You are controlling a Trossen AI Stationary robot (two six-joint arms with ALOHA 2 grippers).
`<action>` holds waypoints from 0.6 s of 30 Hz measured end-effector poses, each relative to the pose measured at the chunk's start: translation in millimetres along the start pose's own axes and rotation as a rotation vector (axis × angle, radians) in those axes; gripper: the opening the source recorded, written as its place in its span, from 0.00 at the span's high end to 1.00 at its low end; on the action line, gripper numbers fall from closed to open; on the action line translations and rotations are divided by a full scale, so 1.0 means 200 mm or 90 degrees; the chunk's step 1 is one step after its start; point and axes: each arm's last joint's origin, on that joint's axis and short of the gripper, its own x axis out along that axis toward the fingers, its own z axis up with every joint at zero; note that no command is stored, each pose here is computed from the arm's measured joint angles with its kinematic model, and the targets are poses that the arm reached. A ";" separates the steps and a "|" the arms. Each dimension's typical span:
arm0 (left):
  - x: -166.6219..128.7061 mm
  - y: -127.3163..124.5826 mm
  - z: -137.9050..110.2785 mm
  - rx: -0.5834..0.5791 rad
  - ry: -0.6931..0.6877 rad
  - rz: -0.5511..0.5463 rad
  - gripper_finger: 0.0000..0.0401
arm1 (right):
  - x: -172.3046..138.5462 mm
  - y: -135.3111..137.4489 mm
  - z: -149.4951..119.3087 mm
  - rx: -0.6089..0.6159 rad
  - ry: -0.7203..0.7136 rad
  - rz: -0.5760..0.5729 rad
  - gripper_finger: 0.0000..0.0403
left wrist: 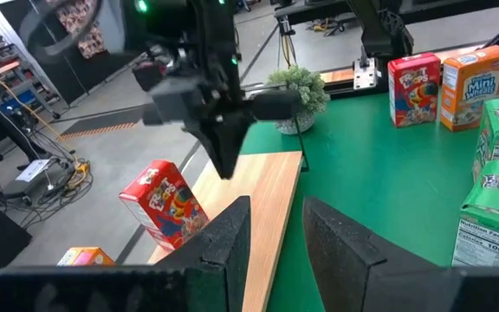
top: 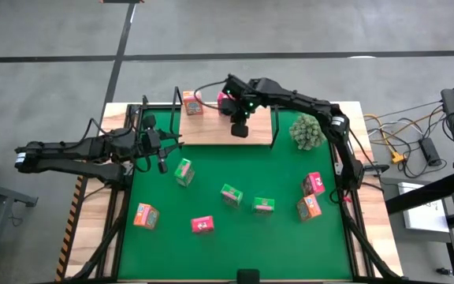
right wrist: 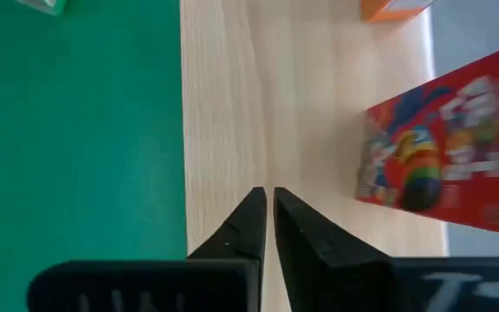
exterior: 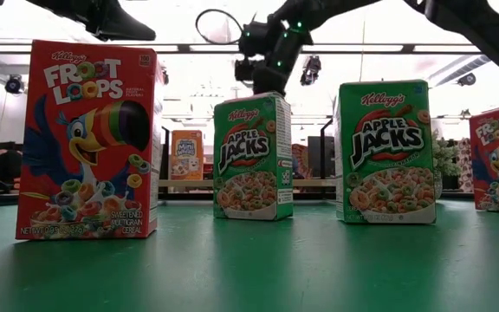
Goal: Stack cereal on shelf
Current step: Put the top red cereal box box on the shelf
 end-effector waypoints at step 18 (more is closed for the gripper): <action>0.00 0.00 0.00 0.000 0.001 0.000 0.77 | 0.08 0.06 -0.18 0.029 -0.194 -0.120 0.97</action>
